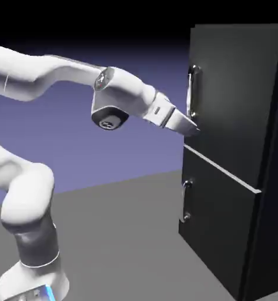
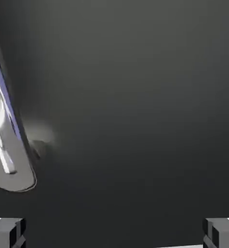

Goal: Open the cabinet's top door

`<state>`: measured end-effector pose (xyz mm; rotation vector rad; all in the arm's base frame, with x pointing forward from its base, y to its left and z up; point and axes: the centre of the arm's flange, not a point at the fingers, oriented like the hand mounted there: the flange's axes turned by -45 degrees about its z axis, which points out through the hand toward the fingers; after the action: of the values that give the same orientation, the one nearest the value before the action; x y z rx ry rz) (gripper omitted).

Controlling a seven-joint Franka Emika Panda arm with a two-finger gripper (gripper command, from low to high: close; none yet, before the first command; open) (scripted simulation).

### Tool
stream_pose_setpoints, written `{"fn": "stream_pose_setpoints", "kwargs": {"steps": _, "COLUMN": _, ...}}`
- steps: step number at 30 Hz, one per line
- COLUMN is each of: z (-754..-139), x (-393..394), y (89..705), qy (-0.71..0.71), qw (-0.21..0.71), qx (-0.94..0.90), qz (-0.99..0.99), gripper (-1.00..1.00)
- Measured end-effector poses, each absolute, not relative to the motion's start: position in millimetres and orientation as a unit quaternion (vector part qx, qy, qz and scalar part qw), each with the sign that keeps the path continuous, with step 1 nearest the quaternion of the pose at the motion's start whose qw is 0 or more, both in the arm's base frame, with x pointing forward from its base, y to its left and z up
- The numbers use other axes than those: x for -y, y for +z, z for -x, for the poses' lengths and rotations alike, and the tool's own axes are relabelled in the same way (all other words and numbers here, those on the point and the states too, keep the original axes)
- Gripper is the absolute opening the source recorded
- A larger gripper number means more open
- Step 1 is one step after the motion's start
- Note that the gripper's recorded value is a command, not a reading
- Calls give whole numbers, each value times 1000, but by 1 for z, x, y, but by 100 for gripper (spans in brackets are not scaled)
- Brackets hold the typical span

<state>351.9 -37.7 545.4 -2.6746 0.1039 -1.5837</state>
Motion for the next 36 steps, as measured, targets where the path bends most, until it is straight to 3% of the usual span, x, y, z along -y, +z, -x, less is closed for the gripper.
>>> {"fn": "stream_pose_setpoints", "kwargs": {"steps": 25, "z": -325, "x": -2, "y": 568, "qy": -669, "qw": -2, "qx": -26, "qz": 743, "gripper": 0}}
{"fn": "stream_pose_setpoints", "kwargs": {"steps": 33, "z": -328, "x": -20, "y": 564, "qy": -707, "qw": -20, "qx": -20, "qz": 707, "gripper": 0}}
{"fn": "stream_pose_setpoints", "kwargs": {"steps": 36, "z": -359, "x": -20, "y": 564, "qy": -706, "qw": -22, "qx": -20, "qz": 707, "gripper": 0}}
